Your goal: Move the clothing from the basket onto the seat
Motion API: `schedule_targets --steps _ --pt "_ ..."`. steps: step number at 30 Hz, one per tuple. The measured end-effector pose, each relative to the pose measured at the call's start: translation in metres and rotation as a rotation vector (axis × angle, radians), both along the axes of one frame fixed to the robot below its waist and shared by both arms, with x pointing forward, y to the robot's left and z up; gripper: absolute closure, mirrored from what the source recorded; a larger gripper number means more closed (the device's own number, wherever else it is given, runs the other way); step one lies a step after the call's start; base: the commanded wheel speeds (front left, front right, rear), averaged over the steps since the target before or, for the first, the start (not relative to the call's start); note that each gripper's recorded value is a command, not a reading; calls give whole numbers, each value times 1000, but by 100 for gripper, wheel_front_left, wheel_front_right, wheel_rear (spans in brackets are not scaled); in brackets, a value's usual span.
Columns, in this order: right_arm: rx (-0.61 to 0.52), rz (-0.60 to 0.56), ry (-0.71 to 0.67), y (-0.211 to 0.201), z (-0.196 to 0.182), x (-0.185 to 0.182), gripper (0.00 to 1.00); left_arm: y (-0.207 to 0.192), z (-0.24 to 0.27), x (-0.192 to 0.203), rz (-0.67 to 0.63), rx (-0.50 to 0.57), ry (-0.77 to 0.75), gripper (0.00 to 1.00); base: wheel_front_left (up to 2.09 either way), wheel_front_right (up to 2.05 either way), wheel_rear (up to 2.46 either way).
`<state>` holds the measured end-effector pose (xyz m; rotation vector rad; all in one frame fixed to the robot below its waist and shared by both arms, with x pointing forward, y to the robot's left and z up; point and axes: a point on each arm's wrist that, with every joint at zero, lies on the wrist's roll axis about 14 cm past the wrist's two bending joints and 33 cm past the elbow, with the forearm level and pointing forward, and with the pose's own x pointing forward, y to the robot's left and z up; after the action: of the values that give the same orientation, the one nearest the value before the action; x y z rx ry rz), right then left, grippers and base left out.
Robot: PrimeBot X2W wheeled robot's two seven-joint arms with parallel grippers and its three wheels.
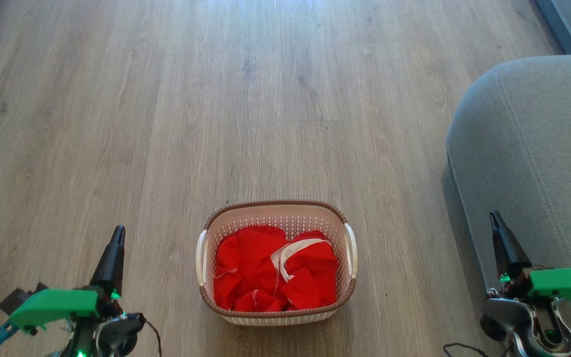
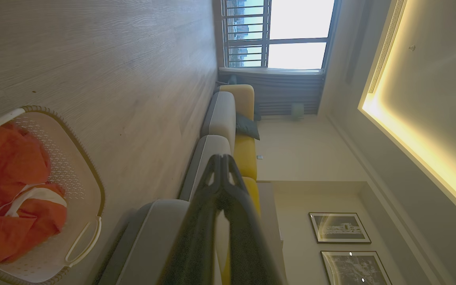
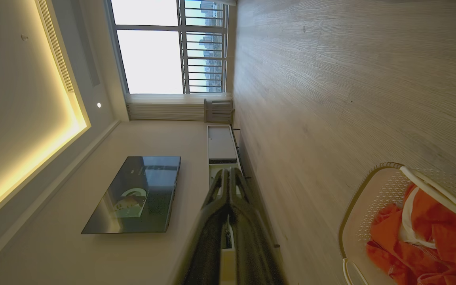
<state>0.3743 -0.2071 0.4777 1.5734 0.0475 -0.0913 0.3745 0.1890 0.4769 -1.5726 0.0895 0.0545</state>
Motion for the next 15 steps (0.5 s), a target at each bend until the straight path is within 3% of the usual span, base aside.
schedule_targets --steps 6,7,15 --pt "0 0 0 0 0 0 100 0 0 0 0 0 0 100 0 0 0" --pt "1 0 4 0 -1 0 0 0 -1 0 0 0 4 0 0 0 0" --pt "11 2 103 4 -34 -18 0 -3 -35 -19 3 -7 107 0 0 0 0"
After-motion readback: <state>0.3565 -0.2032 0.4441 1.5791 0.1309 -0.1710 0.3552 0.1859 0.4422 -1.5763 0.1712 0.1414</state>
